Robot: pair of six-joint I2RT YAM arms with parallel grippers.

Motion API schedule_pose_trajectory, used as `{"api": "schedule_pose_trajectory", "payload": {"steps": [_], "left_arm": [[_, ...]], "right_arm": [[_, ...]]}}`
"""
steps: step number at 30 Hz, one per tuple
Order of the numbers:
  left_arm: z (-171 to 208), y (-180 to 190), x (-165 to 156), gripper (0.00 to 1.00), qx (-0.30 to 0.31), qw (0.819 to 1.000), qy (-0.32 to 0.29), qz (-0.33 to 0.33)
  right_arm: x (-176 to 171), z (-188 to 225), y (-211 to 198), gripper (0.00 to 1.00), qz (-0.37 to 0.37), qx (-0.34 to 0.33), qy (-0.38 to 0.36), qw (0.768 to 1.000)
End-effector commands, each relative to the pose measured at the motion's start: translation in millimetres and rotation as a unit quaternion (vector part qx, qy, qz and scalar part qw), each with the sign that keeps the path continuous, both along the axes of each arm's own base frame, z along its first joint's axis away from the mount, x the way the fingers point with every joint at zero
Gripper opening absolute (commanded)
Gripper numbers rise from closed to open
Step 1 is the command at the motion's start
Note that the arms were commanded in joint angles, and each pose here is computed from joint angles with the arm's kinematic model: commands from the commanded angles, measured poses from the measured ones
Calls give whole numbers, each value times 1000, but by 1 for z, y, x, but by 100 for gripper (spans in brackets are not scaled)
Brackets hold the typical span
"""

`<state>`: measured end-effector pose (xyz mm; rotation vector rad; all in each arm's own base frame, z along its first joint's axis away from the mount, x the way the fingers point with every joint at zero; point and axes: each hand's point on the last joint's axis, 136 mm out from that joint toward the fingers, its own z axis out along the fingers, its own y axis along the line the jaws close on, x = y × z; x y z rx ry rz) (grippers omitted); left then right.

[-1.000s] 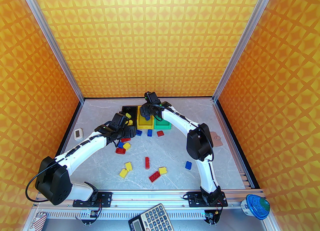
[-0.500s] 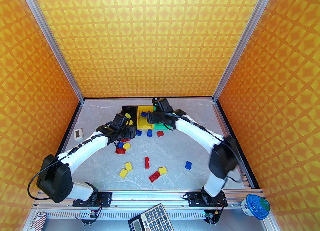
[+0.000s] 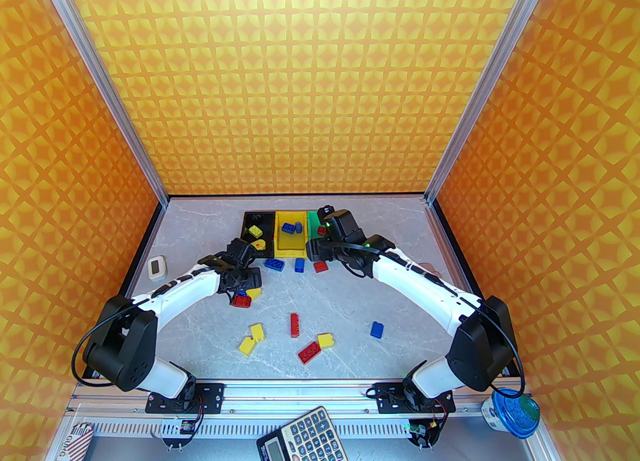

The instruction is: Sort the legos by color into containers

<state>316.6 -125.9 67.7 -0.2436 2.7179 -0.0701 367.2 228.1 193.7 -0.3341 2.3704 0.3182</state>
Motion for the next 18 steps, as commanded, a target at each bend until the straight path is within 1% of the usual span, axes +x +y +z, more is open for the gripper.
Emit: {"api": "schedule_pose_trajectory", "payload": {"steps": [1,11,18], "left_arm": [[-11,-2,1,84,-8,1000,6,10],[-29,-7,2,83,-9,1000,28,2],[-32,-21,13,79,-29,999,22,-18]], "right_arm": [[-4,-2,-6,73,-16,0,2,1000],[-6,-14,-10,73,-23,-7,12,1000],[-6,-14,-14,73,-28,-15,9,999]]}}
